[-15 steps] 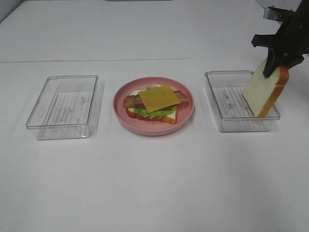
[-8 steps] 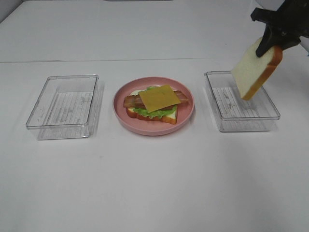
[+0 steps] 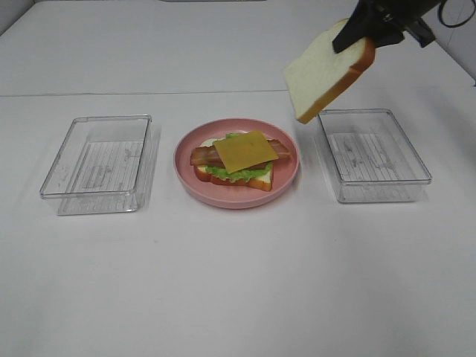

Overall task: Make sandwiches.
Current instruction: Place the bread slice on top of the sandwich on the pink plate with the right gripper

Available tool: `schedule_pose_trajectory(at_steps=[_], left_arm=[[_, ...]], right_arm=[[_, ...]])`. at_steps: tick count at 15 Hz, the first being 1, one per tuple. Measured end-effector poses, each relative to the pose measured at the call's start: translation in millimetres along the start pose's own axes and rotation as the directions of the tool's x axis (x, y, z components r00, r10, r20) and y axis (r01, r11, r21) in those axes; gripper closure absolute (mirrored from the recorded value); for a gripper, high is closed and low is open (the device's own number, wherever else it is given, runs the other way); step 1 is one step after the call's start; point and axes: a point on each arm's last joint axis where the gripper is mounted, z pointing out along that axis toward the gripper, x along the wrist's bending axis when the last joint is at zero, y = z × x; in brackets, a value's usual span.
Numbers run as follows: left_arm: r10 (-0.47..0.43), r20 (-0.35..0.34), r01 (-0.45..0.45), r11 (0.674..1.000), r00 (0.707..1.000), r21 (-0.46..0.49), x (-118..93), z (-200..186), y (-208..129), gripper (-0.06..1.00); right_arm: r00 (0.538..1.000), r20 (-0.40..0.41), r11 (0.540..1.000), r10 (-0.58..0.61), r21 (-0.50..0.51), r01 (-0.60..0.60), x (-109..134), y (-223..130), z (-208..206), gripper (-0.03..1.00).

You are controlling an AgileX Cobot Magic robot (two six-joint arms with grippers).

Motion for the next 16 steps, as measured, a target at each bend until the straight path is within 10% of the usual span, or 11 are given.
schedule_pose_trajectory(at_steps=[5,16], left_arm=[[0.000,0.000,0.000,1.000,1.000,0.000,0.0,0.0,0.0,0.11],[0.000,0.000,0.000,1.000,1.000,0.000,0.0,0.0,0.0,0.11]], right_arm=[[0.988,-0.152,0.993,-0.006,0.117,0.024,47.1,-13.2,72.2,0.76],[0.923,-0.269,0.949,0.274,-0.077,-0.304,8.9,-34.9,133.7,0.76]])
